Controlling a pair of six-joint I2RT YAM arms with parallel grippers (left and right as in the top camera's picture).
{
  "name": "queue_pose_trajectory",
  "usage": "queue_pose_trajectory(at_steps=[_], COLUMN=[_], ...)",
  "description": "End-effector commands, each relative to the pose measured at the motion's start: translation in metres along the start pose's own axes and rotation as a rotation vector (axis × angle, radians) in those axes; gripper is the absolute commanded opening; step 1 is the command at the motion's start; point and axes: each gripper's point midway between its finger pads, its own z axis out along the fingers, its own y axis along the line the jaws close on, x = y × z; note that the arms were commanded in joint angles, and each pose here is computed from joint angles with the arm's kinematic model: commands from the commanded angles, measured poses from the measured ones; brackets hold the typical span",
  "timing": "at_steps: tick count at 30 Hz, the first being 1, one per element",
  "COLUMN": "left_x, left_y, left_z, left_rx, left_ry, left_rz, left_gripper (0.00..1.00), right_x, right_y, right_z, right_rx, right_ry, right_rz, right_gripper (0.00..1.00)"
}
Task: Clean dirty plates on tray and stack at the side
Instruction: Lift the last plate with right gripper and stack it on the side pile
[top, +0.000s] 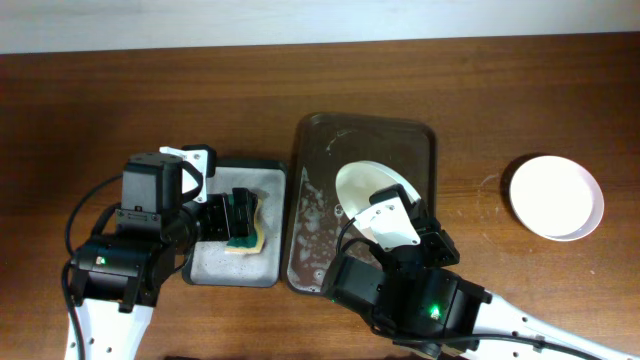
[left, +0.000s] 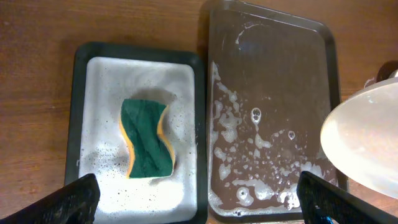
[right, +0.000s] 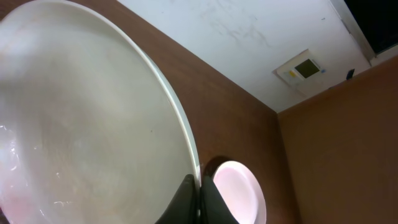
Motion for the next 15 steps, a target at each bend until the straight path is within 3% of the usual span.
queue_pose_trajectory(at_steps=[1, 15], left_x=[-0.0003, -0.0003], left_y=[-0.0017, -0.0017], left_z=[-0.0025, -0.0025], left_rx=[0.013, 0.013], left_ry=[-0.004, -0.004], left_rz=[0.014, 0.014], left_gripper=[0.99, 1.00], right_x=[-0.0031, 0.0053], right_y=[0.0008, 0.0037], right_z=[-0.0021, -0.0022], right_rx=[-0.016, -0.041], right_ry=[-0.010, 0.024], right_rz=[0.069, 0.063], right_gripper=[0.04, 0.04])
